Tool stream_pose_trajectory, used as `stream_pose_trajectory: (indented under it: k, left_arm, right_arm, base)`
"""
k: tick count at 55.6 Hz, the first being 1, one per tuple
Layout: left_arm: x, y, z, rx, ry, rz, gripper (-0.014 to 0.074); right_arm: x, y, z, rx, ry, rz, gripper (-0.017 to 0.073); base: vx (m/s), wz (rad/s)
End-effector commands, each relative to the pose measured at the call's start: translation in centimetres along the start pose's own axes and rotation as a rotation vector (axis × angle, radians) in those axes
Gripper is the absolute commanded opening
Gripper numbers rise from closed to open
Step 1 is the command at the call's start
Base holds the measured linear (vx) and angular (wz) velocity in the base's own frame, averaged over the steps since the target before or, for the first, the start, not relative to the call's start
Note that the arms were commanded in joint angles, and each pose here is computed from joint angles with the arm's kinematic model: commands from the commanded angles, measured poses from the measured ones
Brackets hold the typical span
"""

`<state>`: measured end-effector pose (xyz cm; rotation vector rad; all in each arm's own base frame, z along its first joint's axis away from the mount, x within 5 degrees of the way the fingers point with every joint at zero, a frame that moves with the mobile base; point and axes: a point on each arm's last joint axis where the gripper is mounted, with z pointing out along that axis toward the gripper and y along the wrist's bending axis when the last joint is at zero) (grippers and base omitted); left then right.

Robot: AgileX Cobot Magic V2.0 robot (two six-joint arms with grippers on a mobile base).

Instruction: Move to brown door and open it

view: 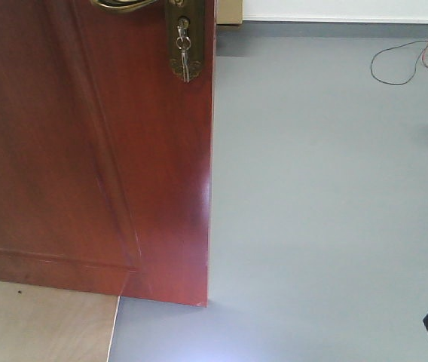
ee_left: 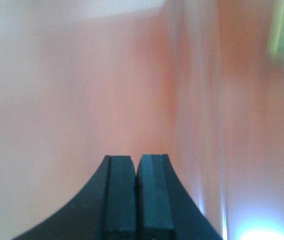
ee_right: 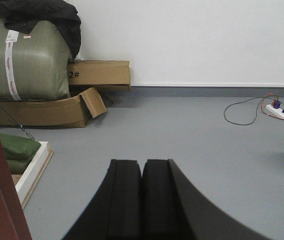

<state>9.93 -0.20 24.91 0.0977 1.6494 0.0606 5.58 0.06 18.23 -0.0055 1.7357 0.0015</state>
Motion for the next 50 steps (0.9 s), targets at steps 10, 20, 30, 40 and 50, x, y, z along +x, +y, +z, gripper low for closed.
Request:
stream_pose_trajectory:
  k: [10,20,30,40,50]
  left_arm:
    - [5.3,-0.5,-2.7,0.016,0.093,0.106,-0.0006]
    - [6.4,-0.5,-4.1,0.001,0.069,0.163,-0.0006]
    - [6.5,-0.5,-4.1,-0.005,0.077,0.152,-0.0006]
    - [6.4,-0.7,-4.1,0.010,0.074,0.083,-0.0006]
    - [6.4,-0.7,-4.1,0.009,0.074,0.086,-0.0006]
  right_arm:
    - [-0.6,0.0,-0.1,0.004,-0.086,-0.009,0.0000]
    - [-0.6,0.0,-0.1,0.004,-0.085,-0.009,0.0000]
    - [-0.5,0.0,0.0,0.004,-0.078,-0.008,0.0000]
    - [-0.5,0.0,0.0,0.004,-0.078,-0.008,0.0000]
    - [-0.5,0.0,0.0,0.004,-0.078,-0.008,0.0000]
  base:
    - [0.00,0.00]
    - [0.00,0.00]
    - [0.00,0.00]
    - [0.00,0.00]
    - [0.00,0.00]
